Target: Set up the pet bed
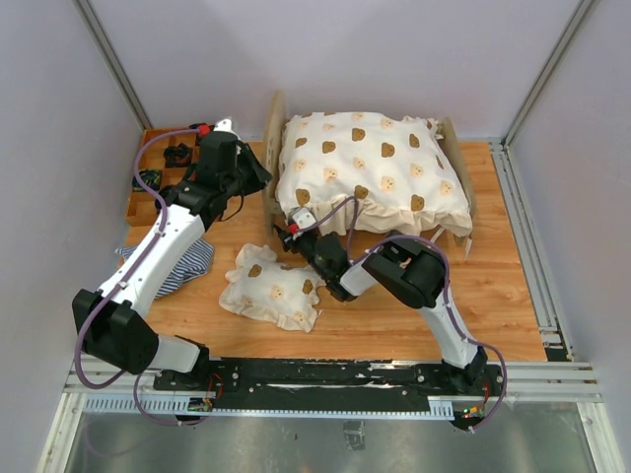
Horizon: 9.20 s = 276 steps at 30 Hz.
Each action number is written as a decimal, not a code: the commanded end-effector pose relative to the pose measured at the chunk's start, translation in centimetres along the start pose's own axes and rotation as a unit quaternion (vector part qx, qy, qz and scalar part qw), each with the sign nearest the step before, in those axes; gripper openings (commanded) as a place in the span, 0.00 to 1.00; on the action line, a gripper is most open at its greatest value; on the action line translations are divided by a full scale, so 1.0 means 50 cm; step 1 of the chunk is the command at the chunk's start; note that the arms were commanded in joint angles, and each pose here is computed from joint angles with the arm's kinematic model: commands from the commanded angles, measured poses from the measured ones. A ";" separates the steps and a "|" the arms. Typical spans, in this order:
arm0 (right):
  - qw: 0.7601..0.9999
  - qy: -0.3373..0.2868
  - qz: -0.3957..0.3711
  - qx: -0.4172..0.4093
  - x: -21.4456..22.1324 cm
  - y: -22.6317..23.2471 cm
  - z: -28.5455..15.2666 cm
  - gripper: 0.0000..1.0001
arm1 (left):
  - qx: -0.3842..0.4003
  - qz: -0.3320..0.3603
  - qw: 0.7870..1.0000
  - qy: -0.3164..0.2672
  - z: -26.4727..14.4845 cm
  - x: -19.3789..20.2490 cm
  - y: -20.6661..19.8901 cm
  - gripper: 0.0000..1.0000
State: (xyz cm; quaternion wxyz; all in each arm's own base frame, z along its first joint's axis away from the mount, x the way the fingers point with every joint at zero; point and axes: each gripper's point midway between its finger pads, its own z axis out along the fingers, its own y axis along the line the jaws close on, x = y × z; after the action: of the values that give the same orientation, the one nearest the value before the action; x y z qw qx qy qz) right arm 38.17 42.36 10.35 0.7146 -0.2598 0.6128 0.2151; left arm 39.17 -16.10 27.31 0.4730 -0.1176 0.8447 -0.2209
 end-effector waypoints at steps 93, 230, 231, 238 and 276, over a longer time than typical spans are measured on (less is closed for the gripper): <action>0.966 0.146 0.090 -0.194 -0.092 0.096 -0.133 0.00 | 0.068 0.012 0.997 -0.027 0.059 0.084 0.055 0.57; 0.938 0.210 -0.086 -0.262 -0.081 0.005 -0.074 0.19 | 0.233 -0.078 0.965 0.088 0.036 0.334 0.058 0.00; 0.938 0.200 -0.091 -0.268 -0.094 -0.001 -0.078 0.25 | 0.232 -0.081 0.965 0.090 0.039 0.331 0.060 0.00; 0.866 0.108 -0.263 -0.412 -0.097 0.027 -0.168 0.39 | 0.220 -0.094 0.966 0.097 0.064 0.318 0.071 0.00; 0.622 0.265 -0.455 -0.580 0.134 -0.020 -0.213 0.00 | 0.186 -0.107 0.969 0.120 0.124 0.343 0.119 0.01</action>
State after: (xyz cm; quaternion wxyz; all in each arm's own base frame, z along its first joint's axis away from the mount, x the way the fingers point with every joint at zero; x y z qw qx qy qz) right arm 33.54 35.30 2.44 0.2452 -0.9176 0.3047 0.0706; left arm 35.07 -19.49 8.43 0.3467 -0.0999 0.8268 -0.4314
